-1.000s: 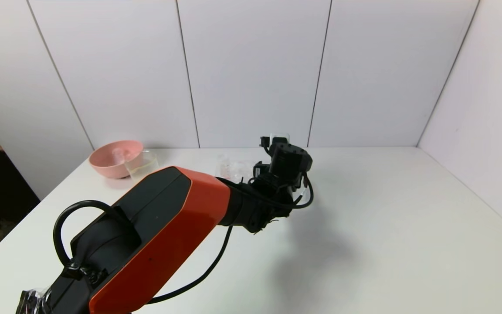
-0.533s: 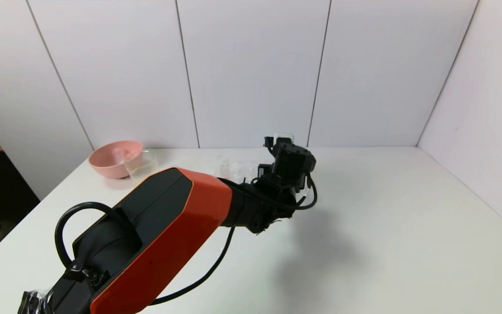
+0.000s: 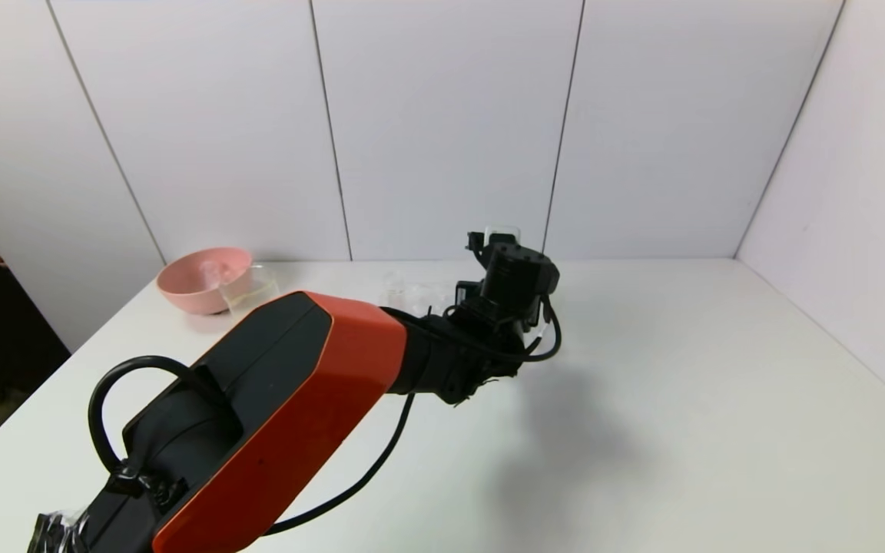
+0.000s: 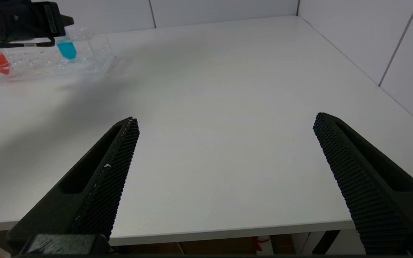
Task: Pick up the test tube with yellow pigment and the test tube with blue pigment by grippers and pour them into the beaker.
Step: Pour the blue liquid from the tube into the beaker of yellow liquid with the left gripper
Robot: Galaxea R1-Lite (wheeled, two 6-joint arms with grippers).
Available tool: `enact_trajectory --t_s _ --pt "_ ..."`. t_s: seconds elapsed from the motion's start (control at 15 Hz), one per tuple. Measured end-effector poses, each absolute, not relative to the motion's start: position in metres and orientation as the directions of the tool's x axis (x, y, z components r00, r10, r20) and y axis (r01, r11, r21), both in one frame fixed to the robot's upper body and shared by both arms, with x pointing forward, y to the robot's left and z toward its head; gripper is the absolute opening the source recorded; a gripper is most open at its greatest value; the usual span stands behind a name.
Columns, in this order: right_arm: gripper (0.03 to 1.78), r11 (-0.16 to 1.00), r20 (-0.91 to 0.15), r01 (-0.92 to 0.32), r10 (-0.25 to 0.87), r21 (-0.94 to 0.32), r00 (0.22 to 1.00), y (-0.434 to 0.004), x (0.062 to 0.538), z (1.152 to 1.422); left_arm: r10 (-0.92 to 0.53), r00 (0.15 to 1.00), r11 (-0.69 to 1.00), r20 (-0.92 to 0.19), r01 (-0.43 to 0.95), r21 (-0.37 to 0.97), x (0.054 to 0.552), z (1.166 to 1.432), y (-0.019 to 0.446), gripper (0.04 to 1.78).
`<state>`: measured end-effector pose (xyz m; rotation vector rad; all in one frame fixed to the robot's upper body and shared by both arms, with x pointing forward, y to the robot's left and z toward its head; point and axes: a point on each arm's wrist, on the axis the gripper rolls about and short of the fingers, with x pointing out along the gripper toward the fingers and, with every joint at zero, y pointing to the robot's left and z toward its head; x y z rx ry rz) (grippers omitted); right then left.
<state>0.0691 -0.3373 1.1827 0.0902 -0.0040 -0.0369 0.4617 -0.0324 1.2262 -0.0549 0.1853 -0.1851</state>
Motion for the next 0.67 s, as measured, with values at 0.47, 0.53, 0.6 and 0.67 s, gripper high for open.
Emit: enact_trajectory --t_s 0.47,0.53,0.6,0.67 --pt "1.77 0.995 0.002 0.037 -0.037 0.09 0.999 -0.337 0.069 1.183 -0.191 0.968 0.981 -0.162 0.181 -0.075 0.458 1.253 -0.029 0.49" --pt "1.77 0.995 0.002 0.037 -0.037 0.09 0.999 -0.337 0.069 1.183 -0.192 0.969 0.98 -0.158 0.183 -0.075 0.458 1.257 -0.03 0.49" --pt "1.77 0.995 0.002 0.037 -0.037 0.09 0.999 -0.337 0.069 1.183 -0.193 0.969 0.98 -0.155 0.185 -0.069 0.458 1.261 -0.03 0.49" --pt "1.77 0.995 0.002 0.036 -0.037 0.09 0.999 -0.337 0.069 1.183 -0.195 0.969 0.98 -0.15 0.186 -0.067 0.457 1.265 -0.03 0.49"
